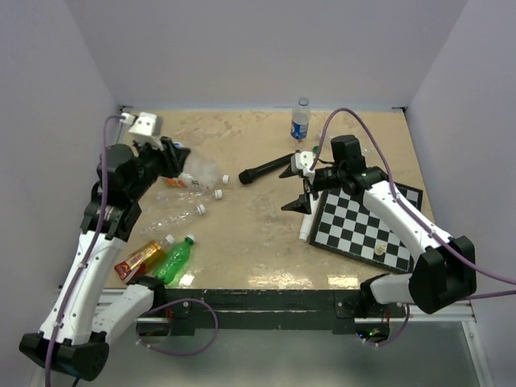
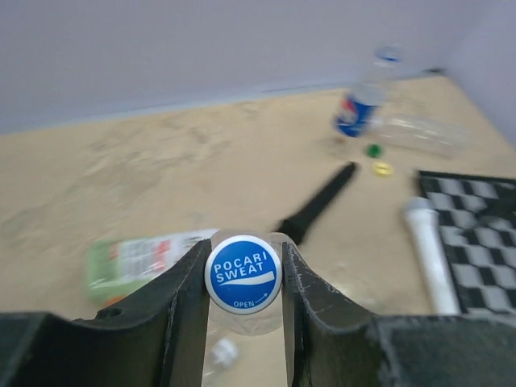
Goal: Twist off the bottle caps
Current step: Pick up the plastic bottle at the center of the board, then unscrew the bottle cap from the plastic bottle.
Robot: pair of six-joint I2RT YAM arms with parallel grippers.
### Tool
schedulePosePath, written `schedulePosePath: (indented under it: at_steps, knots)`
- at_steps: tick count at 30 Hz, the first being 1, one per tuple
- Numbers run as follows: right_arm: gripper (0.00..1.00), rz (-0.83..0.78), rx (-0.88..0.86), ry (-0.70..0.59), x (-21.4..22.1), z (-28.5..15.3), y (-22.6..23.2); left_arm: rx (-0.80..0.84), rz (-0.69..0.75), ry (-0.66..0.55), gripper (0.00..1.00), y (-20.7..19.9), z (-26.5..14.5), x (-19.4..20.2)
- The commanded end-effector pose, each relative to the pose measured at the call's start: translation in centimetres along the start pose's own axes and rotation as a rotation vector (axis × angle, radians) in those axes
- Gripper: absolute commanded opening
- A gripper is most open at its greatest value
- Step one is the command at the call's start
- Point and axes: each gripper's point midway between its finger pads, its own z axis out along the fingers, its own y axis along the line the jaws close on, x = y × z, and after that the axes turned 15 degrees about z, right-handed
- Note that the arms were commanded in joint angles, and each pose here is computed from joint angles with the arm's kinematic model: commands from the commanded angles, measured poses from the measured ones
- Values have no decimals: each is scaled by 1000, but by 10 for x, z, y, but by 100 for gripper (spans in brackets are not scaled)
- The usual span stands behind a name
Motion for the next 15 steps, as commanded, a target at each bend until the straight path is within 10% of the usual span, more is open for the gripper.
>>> schedulePosePath:
  at_steps: [1, 15]
  knots:
    - [98, -197, 6, 45, -15, 6, 5, 593, -45, -211, 0, -130, -13, -52]
    - [98, -8, 114, -34, -30, 13, -11, 654, -350, -259, 0, -207, 25, -28]
